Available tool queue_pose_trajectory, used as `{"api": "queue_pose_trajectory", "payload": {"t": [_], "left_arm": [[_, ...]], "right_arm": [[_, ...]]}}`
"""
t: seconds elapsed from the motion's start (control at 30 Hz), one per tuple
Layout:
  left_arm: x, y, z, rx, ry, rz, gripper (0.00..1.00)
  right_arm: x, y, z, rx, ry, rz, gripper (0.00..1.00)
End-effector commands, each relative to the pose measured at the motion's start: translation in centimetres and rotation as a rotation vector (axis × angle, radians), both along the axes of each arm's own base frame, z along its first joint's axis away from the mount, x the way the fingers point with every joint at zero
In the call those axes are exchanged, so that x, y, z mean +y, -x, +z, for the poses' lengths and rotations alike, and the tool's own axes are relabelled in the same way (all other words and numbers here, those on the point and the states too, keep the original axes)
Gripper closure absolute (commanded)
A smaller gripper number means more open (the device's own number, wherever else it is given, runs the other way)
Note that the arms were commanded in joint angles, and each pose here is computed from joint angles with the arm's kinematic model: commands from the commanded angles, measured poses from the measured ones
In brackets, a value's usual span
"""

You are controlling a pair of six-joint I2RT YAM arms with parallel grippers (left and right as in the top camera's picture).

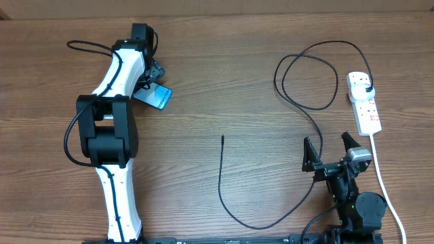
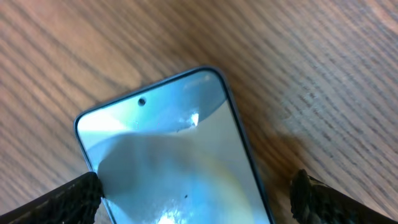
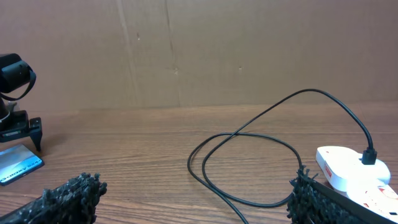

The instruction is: Plug charger to phone and switch on socket

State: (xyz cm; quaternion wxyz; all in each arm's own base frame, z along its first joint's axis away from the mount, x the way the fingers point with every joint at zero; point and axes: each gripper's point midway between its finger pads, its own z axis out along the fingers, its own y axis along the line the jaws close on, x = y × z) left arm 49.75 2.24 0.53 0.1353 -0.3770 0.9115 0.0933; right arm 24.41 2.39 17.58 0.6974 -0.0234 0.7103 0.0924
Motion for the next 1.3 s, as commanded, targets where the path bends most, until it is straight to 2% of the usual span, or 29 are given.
{"api": "queue_pose_trajectory", "payload": {"t": [0.0,0.27,0.63,0.83,1.27], "left_arm": [[-0.8,3.0,-3.4,0.114,0.04,0.073,0.0],[-0.9,4.1,-3.4,0.12,0.054,0.217,0.0],[-2.6,3.8,-3.5,0.087,0.062,0.27,0.0],[-3.6,4.5,-4.3,0.077,0.104,0.393,0.0],[-5.2,4.8,-5.0,0.106,0.204,0.399,0.0]], "right_arm": [[0.0,0.0,-0.2,-0.005,0.0,-0.005,0.0],[0.0,0.0,-0.2,-0.005,0.001,-0.005,0.0],[0.0,0.0,-0.2,-0.005,0.001,-0.005,0.0],[0.0,0.0,-0.2,-0.005,0.001,-0.005,0.0],[0.0,0.0,-0.2,-0.005,0.0,-0.005,0.0]]}}
